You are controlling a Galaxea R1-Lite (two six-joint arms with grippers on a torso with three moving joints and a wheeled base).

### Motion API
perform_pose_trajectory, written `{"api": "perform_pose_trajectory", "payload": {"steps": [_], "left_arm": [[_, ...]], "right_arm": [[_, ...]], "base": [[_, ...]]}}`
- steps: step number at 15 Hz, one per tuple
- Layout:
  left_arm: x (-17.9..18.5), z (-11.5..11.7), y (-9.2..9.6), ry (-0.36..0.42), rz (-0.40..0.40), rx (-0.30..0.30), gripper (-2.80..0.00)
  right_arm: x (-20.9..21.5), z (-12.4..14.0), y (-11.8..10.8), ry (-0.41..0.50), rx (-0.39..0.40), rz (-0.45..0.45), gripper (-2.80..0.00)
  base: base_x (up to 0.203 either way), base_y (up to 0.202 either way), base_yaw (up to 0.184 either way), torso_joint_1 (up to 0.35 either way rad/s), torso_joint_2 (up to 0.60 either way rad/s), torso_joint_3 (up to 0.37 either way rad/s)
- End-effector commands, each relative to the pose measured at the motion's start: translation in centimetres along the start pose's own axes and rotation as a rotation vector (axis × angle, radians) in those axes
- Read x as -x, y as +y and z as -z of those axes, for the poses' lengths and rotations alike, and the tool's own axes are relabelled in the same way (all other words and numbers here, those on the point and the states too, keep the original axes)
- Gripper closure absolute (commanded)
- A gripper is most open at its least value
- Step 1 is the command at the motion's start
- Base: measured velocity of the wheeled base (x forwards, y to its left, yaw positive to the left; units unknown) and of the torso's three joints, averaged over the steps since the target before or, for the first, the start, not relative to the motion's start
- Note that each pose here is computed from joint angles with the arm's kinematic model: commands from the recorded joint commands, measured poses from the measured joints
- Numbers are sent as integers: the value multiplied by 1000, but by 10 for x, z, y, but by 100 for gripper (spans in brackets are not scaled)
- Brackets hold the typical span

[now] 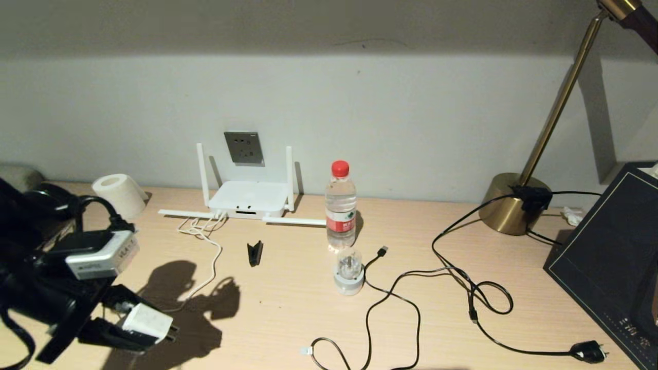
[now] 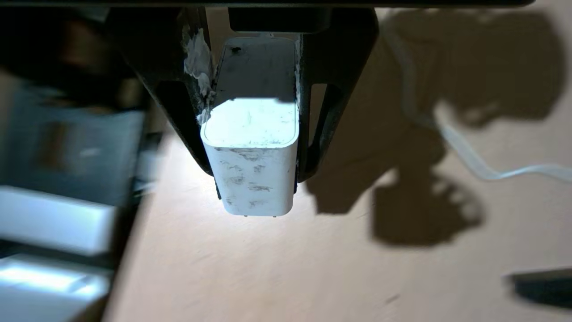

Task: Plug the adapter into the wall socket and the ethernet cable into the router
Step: Pick up plug, then align plug and socket

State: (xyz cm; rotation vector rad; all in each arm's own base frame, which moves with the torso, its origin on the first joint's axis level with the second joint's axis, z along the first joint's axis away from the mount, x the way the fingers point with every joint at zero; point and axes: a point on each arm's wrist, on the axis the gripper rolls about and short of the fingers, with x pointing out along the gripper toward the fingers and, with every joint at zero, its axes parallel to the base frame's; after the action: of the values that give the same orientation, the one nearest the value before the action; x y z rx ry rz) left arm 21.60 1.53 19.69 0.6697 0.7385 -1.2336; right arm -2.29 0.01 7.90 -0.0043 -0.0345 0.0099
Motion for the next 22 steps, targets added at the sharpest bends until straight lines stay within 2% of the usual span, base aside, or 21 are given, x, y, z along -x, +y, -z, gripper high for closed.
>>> {"api": "perform_pose_trajectory", "payload": {"steps": [1, 2, 4, 7, 9, 21, 22], "left_arm": [[-14, 9, 25, 48, -153, -91, 0], [-31, 19, 41, 67, -198, -90, 0], [-61, 31, 60, 79, -211, -86, 0], [-81, 31, 67, 83, -172, -79, 0], [-80, 29, 75, 82, -179, -85, 0], [-86, 34, 76, 93, -148, -68, 0], [-86, 34, 75, 95, -138, -62, -280]], "right_arm": [[-1, 3, 0, 10, 0, -1, 0], [-1, 3, 0, 10, 0, -1, 0], [-1, 3, 0, 10, 0, -1, 0], [-1, 3, 0, 10, 0, -1, 0], [-1, 3, 0, 10, 0, -1, 0], [-1, 3, 0, 10, 0, -1, 0], [-1, 3, 0, 10, 0, -1, 0]], "base": [[0, 0, 0, 0, 0, 0], [0, 0, 0, 0, 0, 0], [0, 0, 0, 0, 0, 0], [0, 0, 0, 0, 0, 0], [0, 0, 0, 0, 0, 0], [0, 0, 0, 0, 0, 0], [0, 0, 0, 0, 0, 0]]}}
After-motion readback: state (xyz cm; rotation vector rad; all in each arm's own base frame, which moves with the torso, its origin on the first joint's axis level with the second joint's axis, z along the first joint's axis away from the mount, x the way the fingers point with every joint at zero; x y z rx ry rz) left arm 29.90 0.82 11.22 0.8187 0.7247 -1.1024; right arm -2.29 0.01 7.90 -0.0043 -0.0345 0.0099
